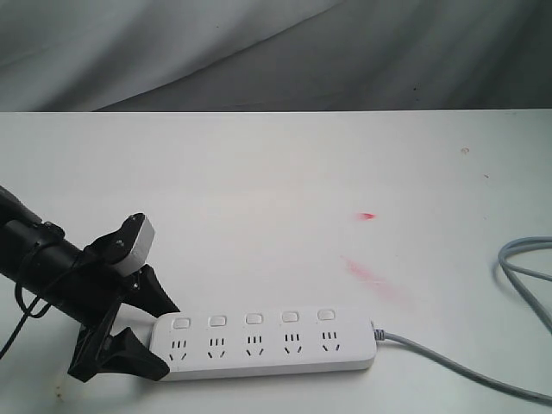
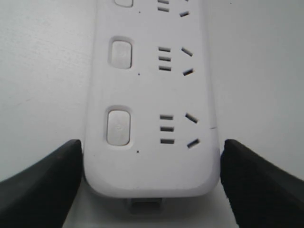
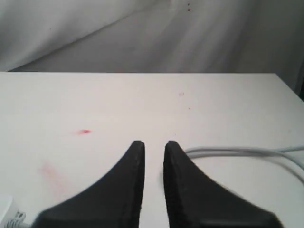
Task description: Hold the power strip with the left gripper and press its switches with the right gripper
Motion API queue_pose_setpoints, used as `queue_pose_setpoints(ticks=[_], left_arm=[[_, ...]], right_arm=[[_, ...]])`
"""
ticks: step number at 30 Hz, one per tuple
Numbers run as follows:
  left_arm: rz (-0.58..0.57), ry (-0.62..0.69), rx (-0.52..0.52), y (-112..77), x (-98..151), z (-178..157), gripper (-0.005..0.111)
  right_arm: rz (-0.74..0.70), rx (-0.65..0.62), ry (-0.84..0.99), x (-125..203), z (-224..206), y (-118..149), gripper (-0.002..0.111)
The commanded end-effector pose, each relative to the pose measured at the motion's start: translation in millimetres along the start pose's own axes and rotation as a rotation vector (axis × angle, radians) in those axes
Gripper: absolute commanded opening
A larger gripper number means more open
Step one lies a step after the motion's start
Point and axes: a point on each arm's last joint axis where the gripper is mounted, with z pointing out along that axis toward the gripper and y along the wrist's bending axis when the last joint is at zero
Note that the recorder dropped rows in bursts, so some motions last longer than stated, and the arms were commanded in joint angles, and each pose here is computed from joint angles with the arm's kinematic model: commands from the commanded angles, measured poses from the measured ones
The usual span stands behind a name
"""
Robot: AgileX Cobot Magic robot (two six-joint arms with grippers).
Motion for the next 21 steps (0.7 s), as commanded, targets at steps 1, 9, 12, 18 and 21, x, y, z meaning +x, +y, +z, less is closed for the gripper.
queue_pose_setpoints(ticks=[1,9,12,18,21], left_arm=[[0.002,-0.013,0.012,-1.2,-2.4,0.8,0.064],[0.001,-0.015,0.011,-1.1,-2.5,0.8,0.064],[0.001,-0.015,0.011,-1.1,-2.5,0.8,0.064],[0.001,-0.015,0.011,-1.1,-2.5,0.8,0.064],[0.001,-0.015,0.011,-1.1,-2.5,0.8,0.064]], right_arm=[[0.018,0.015,0.042,11.8,2.7,-1.2,0.014],[-0.004,0.020,0.041,11.6,2.7,-1.7,0.014],[-0.006,0.021,0.041,11.6,2.7,-1.7,0.014],[-0.006,0.021,0.041,11.6,2.7,-1.7,0.014],[-0.006,0.021,0.041,11.6,2.7,-1.7,0.014]])
